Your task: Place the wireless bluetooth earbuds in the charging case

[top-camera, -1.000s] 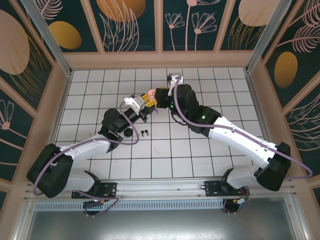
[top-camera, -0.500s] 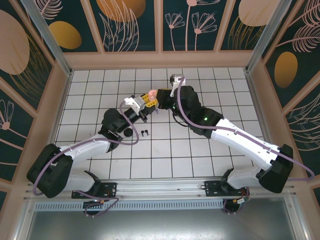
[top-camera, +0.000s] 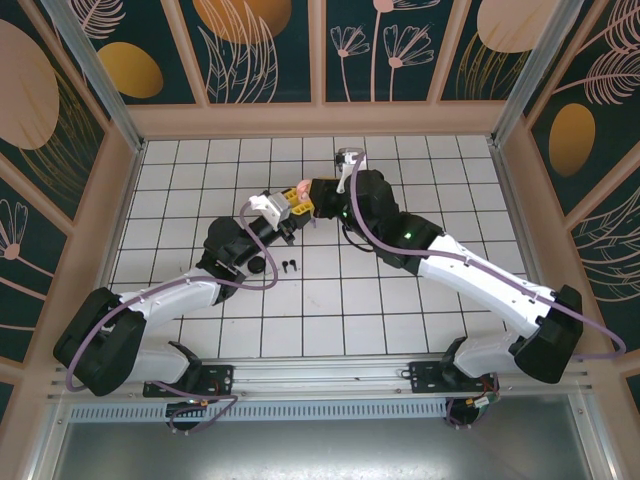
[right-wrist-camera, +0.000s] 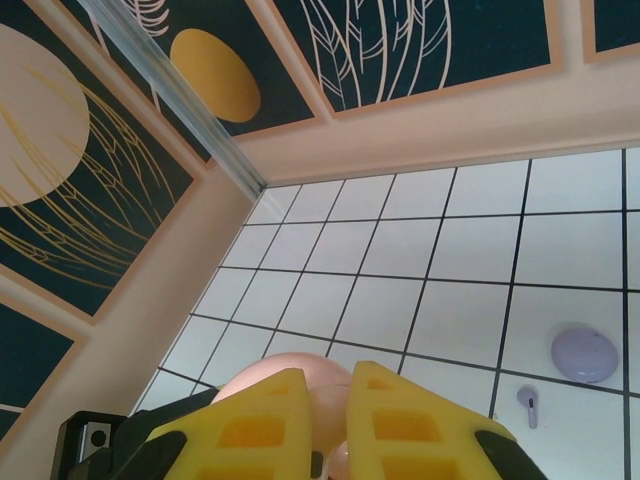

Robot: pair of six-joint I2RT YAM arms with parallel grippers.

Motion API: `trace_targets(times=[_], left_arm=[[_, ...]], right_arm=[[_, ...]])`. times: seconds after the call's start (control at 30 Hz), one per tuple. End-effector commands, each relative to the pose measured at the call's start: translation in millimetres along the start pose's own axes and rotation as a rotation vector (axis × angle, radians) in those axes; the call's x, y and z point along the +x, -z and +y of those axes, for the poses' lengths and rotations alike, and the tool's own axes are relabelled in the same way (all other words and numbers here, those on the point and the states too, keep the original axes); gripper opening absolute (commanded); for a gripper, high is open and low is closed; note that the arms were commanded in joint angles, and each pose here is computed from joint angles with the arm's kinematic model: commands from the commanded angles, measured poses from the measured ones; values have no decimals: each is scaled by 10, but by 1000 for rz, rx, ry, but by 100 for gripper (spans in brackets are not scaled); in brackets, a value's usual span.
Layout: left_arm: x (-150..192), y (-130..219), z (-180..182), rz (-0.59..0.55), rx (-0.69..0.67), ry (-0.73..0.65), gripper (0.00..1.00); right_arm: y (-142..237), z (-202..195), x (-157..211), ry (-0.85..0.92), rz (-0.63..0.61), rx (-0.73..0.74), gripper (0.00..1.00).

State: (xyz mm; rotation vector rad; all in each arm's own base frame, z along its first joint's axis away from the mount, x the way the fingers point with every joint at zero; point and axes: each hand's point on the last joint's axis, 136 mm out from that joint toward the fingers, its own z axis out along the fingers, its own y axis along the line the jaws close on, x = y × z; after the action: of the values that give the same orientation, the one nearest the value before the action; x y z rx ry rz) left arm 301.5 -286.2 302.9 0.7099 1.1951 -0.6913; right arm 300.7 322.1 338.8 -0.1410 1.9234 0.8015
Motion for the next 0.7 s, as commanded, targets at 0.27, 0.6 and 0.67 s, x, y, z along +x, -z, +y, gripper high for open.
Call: trace_targets(times=[0.27,0.6,0.67], left_arm=[[-477,6,-59,-137,33,-43,0],[-499,4,-62,-141,36,-49,0],[-497,6,-60,-140,34,-49,0]], right_arm=[[-98,-91,180,56,64,45,10],[-136,-168,295,139,109,91,10],[-176,-140,366,154,131,84,10]])
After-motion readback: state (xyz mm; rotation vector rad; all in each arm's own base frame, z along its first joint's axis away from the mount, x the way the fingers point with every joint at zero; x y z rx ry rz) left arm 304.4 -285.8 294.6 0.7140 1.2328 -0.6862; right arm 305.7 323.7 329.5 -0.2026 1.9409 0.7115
